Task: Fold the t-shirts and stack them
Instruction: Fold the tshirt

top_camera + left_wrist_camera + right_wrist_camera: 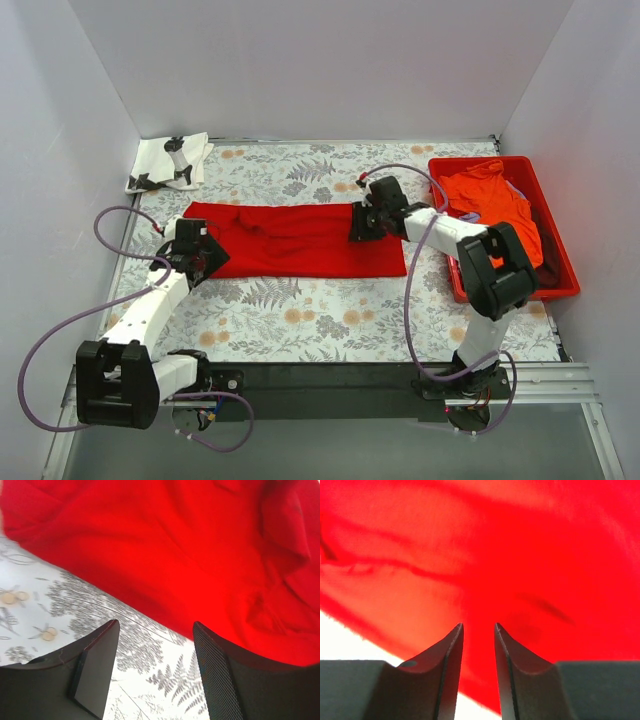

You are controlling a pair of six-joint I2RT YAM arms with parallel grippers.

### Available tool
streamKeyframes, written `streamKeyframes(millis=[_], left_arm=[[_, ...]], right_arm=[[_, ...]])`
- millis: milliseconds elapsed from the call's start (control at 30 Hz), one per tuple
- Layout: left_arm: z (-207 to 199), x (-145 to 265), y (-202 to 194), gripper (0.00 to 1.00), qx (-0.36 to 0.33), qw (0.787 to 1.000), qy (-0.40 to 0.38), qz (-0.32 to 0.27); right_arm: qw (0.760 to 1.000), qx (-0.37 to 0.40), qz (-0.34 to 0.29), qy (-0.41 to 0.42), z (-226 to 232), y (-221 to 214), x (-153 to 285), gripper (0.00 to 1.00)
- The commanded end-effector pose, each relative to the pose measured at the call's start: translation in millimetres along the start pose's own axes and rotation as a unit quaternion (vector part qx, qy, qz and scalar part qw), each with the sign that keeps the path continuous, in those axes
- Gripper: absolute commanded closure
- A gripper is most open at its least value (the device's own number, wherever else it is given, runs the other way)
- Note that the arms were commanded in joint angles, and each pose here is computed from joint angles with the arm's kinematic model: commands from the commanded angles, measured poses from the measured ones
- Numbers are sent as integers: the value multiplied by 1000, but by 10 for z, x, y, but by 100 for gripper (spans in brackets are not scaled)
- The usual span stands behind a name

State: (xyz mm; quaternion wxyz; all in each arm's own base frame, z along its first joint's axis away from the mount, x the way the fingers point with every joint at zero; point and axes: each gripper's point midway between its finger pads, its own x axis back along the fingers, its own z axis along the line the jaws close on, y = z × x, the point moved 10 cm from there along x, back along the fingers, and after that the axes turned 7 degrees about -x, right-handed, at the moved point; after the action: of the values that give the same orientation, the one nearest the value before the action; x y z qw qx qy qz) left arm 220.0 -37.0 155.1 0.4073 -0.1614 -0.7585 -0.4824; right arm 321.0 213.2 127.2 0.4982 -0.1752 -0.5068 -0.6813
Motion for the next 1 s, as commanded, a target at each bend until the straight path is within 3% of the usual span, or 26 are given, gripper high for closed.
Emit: streamKeyframes(millis=[0,233,467,733,967], left_arm=[[149,10,117,40,64,997,30,-16],[394,-132,274,39,150,984,99,-12],[595,-367,370,36,201,970,135,-3],[598,-450,570,36,214,971,107,-22],[648,-603,509,46,211,969,128,4]], right_arm=[[1000,-12,4,24,-25,-194,292,62],[999,-44,2,8,-277,-550,509,55],[997,-70,-25,19,-413,-534,636,49],[997,-72,-28,26,-486,-582,680,50],[993,-113,-10,12,-712,-814,632,50]])
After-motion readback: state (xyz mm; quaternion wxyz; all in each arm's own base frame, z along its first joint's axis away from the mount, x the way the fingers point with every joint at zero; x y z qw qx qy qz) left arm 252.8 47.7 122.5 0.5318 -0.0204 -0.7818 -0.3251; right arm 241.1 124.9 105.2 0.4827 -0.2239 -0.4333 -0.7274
